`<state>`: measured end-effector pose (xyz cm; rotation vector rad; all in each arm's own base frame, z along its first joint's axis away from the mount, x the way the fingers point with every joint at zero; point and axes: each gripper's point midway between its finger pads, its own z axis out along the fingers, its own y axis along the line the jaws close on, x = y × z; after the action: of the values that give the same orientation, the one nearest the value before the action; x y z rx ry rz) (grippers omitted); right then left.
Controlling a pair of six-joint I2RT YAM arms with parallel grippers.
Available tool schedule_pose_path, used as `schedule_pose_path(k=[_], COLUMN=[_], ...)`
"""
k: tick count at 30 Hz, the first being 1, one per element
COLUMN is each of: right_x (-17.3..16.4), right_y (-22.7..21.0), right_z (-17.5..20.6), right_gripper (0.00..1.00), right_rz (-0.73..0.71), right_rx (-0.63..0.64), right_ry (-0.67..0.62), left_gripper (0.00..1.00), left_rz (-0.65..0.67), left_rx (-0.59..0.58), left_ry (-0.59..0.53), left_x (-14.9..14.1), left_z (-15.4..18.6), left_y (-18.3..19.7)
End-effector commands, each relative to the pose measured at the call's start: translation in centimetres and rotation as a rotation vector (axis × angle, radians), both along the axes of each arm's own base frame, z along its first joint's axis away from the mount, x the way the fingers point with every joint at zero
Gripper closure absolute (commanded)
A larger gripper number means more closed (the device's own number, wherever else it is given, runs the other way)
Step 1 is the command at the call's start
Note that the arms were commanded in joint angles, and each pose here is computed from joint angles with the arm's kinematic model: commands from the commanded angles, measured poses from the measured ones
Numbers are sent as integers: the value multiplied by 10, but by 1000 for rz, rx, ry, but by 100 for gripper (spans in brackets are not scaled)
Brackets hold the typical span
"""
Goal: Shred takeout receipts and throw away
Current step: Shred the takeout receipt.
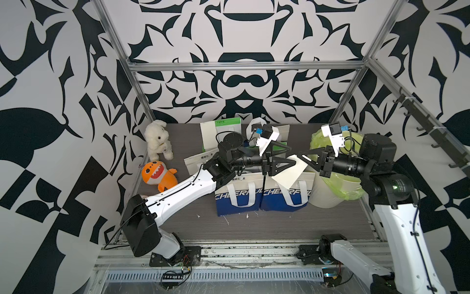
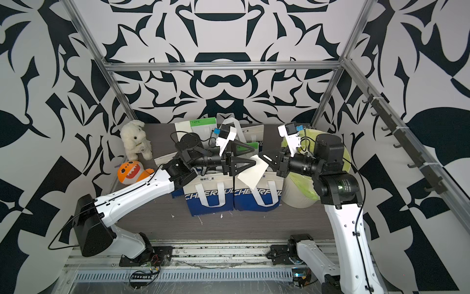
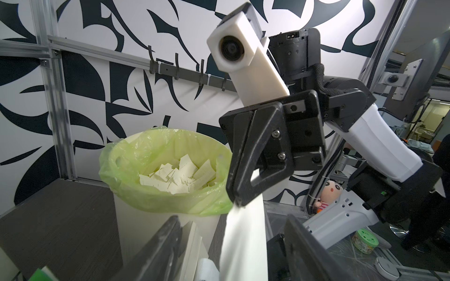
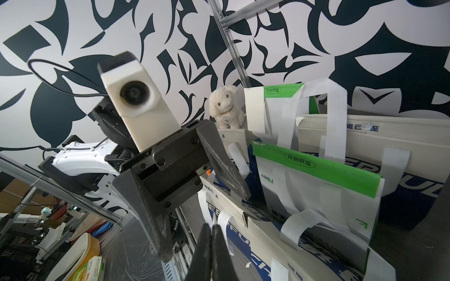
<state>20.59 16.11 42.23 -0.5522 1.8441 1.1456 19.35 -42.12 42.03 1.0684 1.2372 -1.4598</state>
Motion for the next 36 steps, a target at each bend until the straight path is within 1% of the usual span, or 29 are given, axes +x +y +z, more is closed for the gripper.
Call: schedule_pose_path(k=[1, 7, 12, 16, 22, 29, 36], right_x=[-9, -12, -15, -14, -7, 11, 30], right_y=[3, 5, 7, 6, 4, -4, -16], right_z=[21, 23, 26, 25, 18, 4, -20], right_gripper=[100, 100, 100, 100, 100, 100, 100], right_rz=[24, 50, 66, 64, 27, -77, -213], right_rx=[25, 49, 57, 58, 46, 55, 53], right_ry=[-70, -64, -68, -61, -34, 57, 157], left_gripper=[34, 39, 50, 65, 100, 100, 100], left_rz=[-19, -20, -33, -47, -48, -8, 83], left_rx=[-37, -30, -29, -38, -44, -41, -53], left_ry=[-26, -7, 2, 1, -2, -24, -124], left_x=[-5, -1, -1, -3, -3, 1, -1], left_z=[15, 14, 14, 17, 16, 12, 8], left_y=[1, -5, -7, -7, -8, -12, -16])
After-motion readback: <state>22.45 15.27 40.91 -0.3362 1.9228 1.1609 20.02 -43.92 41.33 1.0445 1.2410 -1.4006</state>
